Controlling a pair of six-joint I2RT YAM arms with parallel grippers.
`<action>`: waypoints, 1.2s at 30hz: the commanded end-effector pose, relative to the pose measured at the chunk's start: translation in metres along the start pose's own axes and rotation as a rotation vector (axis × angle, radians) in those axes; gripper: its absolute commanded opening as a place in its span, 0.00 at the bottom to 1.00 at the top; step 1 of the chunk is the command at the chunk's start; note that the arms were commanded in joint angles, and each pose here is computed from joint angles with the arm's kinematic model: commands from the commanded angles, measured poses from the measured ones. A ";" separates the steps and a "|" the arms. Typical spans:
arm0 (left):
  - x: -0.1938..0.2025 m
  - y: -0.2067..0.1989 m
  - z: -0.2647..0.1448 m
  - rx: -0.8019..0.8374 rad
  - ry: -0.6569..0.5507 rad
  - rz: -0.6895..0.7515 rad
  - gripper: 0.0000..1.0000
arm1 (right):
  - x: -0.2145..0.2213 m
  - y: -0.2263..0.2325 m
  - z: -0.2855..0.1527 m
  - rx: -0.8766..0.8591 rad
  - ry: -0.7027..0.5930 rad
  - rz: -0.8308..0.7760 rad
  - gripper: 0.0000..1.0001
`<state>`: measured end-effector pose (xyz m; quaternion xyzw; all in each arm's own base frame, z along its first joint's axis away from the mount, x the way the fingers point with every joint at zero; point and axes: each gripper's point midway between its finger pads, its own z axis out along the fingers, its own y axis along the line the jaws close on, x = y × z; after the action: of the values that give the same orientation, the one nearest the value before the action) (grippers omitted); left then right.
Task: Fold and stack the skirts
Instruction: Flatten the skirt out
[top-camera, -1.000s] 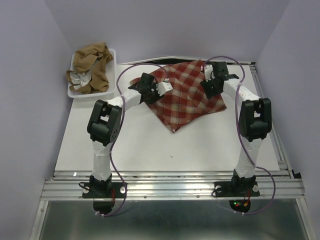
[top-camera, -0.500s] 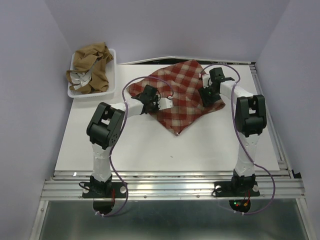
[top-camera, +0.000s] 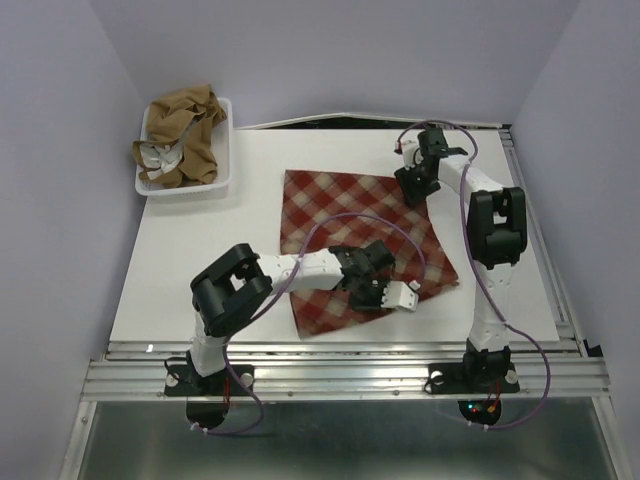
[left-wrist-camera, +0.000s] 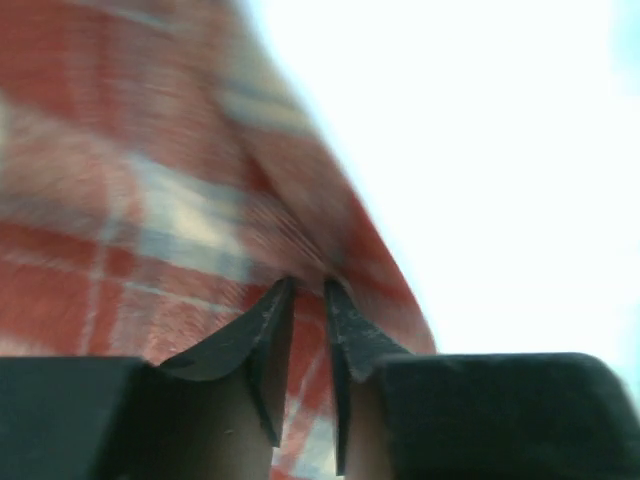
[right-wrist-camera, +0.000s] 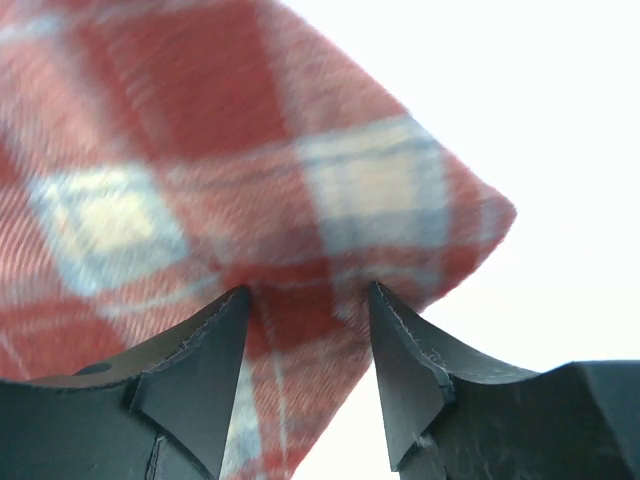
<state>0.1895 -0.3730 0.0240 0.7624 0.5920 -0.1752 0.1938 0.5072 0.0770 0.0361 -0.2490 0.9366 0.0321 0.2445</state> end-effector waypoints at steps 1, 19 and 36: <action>-0.041 -0.042 -0.035 0.144 -0.106 -0.199 0.38 | -0.011 0.013 -0.033 -0.068 -0.047 -0.072 0.57; 0.099 0.091 -0.111 -0.205 -0.044 -0.581 0.42 | 0.086 0.069 -0.045 -0.264 0.133 -0.060 0.58; 0.145 0.247 -0.201 -0.422 -0.050 -0.480 0.52 | -0.054 0.009 -0.107 -0.092 -0.188 -0.182 0.63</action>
<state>0.4532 -0.2218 0.1449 0.5232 0.7795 -0.1266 0.3204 0.4504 0.0948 0.1122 -0.3283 0.9048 0.1059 0.2498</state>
